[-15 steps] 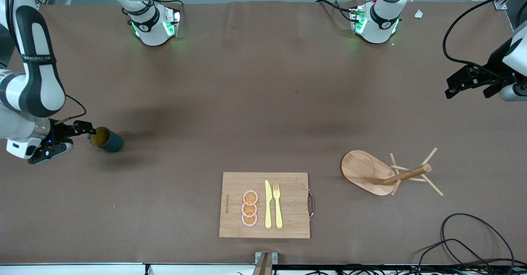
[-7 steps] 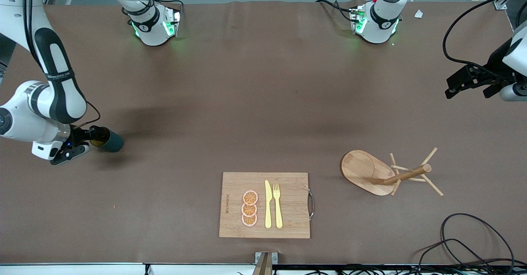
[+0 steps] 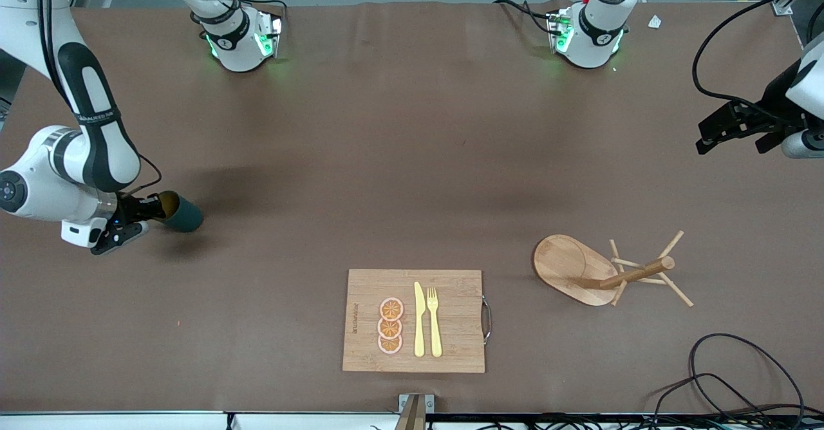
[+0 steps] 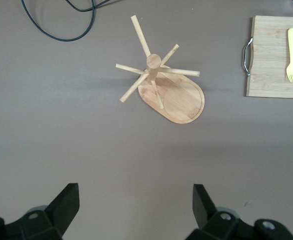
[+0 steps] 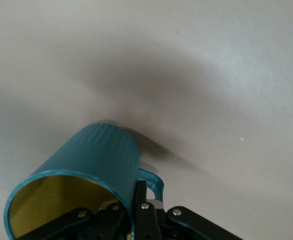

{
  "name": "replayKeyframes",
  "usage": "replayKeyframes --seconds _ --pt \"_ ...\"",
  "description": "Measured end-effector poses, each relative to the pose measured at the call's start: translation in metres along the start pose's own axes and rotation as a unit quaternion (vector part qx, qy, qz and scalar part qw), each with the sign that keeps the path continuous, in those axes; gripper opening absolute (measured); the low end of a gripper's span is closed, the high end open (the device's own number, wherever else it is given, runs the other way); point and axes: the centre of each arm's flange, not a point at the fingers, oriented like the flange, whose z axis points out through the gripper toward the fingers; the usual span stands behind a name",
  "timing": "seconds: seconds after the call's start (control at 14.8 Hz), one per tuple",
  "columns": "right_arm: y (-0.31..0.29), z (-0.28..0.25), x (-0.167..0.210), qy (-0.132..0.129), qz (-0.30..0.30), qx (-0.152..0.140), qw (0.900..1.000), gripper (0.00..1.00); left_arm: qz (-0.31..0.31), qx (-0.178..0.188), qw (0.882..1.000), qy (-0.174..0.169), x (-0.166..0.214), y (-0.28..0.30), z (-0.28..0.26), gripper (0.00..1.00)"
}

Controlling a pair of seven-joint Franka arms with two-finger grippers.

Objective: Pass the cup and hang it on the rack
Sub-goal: 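Grasp the teal mug by its rim with the right gripper, then carry the mug toward table center while the left gripper approaches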

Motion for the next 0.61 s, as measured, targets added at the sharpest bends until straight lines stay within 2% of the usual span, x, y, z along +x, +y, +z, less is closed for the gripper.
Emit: replayKeyframes --seconds 0.27,0.61 --pt "-0.073 -0.050 0.047 -0.004 0.010 -0.003 1.000 0.04 0.000 0.000 1.000 0.000 0.000 0.000 0.000 1.00" --pt "-0.237 -0.060 0.111 -0.018 0.071 -0.024 0.997 0.04 -0.001 0.022 1.000 -0.003 0.001 -0.006 0.003 1.00"
